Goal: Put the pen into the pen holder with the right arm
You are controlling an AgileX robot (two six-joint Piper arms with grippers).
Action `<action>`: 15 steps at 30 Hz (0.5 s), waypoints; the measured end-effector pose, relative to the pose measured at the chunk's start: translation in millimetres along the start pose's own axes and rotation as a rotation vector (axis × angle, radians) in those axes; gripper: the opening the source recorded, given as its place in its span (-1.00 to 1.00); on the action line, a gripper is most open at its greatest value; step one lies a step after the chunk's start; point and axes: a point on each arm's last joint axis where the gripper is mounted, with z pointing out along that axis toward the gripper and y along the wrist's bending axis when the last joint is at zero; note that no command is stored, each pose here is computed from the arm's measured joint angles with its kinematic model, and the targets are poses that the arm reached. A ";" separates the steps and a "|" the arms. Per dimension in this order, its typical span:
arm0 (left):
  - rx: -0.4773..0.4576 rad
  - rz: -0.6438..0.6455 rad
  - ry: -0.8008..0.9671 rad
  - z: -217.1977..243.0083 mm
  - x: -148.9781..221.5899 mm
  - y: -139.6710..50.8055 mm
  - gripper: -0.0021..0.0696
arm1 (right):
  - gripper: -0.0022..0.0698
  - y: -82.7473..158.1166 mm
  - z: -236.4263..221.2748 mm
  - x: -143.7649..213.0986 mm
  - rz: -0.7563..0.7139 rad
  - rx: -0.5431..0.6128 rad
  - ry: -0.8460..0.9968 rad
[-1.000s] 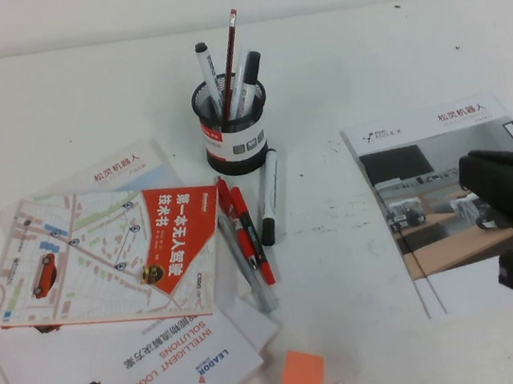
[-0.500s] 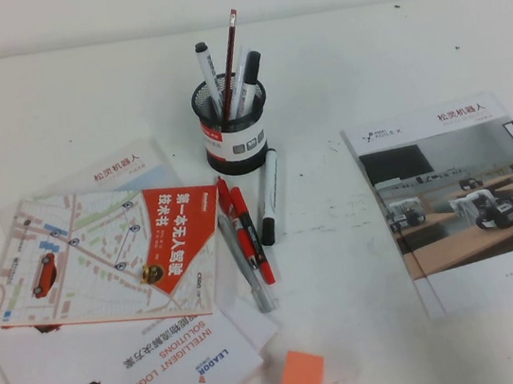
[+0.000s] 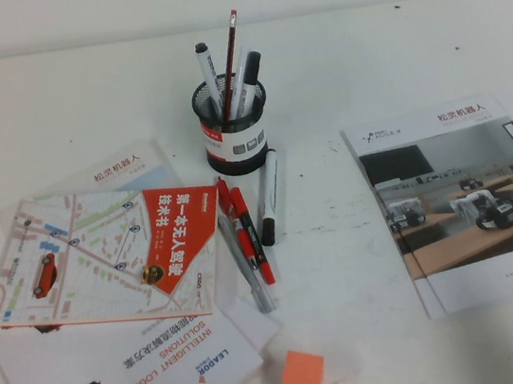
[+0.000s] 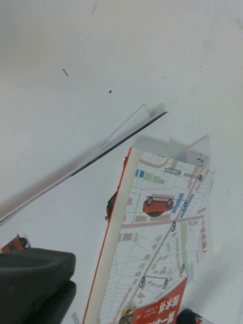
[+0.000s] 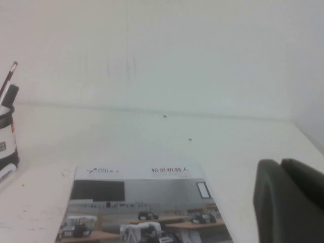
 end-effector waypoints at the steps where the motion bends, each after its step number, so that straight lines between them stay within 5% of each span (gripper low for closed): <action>1: 0.000 0.000 0.000 0.0 0.0 0.0 -0.95 | -0.99 0.0 0.0 0.4 0.000 0.000 0.004; 15: 0.000 0.000 0.000 0.0 0.0 0.0 -0.95 | -0.99 4.6 -5.2 33.3 0.022 -0.035 0.103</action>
